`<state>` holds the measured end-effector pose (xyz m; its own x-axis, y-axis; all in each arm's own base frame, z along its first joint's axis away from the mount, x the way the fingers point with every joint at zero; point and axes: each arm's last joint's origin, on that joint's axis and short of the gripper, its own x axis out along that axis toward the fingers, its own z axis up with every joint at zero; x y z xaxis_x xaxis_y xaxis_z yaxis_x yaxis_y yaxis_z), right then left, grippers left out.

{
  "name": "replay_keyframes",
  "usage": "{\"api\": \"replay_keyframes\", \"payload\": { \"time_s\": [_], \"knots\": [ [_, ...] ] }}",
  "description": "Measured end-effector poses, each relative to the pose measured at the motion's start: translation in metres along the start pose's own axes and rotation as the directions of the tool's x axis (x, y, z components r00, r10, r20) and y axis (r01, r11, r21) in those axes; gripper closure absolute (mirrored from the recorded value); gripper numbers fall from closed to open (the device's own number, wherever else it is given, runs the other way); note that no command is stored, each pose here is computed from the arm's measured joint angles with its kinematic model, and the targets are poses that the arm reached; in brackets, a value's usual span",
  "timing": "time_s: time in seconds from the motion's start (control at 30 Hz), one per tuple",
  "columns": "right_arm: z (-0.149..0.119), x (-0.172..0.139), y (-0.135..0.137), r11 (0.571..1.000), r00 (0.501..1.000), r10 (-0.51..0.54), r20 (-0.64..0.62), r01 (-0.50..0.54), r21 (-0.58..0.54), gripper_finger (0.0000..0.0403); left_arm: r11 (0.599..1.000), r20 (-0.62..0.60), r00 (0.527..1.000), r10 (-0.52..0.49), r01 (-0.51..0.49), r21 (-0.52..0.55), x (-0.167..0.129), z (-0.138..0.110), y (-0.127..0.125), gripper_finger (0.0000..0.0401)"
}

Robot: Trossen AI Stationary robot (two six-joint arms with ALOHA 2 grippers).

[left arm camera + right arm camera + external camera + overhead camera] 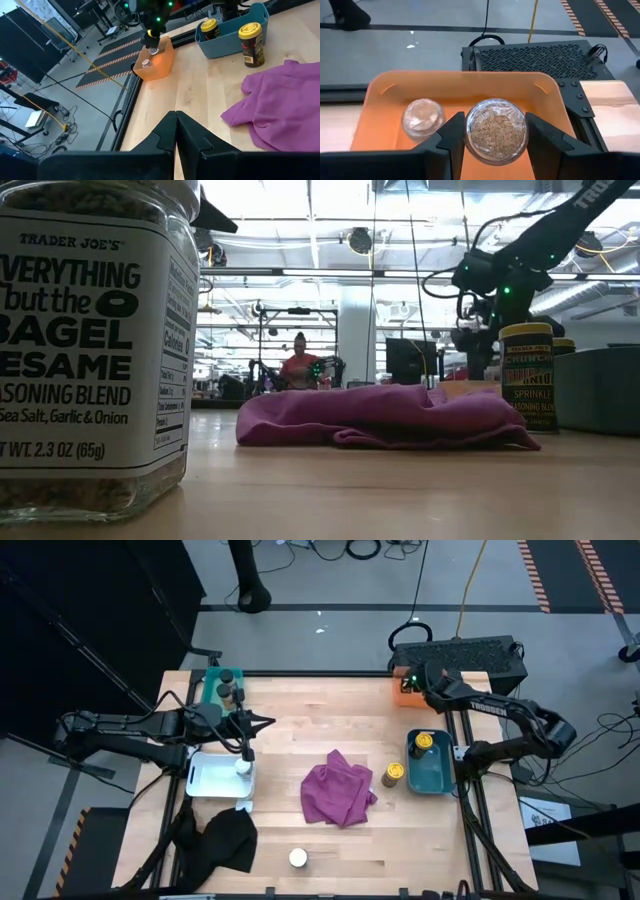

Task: Sort spices by type
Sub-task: Put the brown seasoning bottle into the orange bin

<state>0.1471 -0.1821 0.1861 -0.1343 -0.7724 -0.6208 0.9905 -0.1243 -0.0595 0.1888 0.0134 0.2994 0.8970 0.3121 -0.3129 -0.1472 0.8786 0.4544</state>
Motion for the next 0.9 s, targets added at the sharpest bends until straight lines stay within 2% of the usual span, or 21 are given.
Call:
{"api": "replay_keyframes", "payload": {
  "time_s": [0.13, 0.3, 0.63, 0.9],
  "knots": [
    [0.004, 0.007, -0.004, 1.0, 1.0, 0.002, -0.002, -0.002, 0.027, 0.0257, 1.0, 0.006, 1.0, 0.003, -0.003, 0.007, 0.0, 0.001, 0.0, 0.0386],
    [0.008, 0.016, -0.003, 0.997, 0.998, 0.055, -0.007, -0.054, 0.052, 0.0257, 1.0, 0.007, 1.0, 0.004, -0.004, 0.024, 0.0, 0.001, 0.0, 0.0386],
    [0.001, 0.035, 0.0, 0.995, 0.996, 0.062, -0.069, -0.056, 0.083, 0.0257, 1.0, 0.006, 1.0, 0.003, -0.003, 0.025, 0.0, 0.001, 0.0, 0.0386],
    [-0.002, 0.042, 0.006, 0.989, 0.993, 0.091, -0.073, -0.082, 0.123, 0.0257, 1.0, 0.006, 1.0, 0.002, -0.002, 0.025, 0.0, 0.001, 0.0, 0.0386]
  ]
}}
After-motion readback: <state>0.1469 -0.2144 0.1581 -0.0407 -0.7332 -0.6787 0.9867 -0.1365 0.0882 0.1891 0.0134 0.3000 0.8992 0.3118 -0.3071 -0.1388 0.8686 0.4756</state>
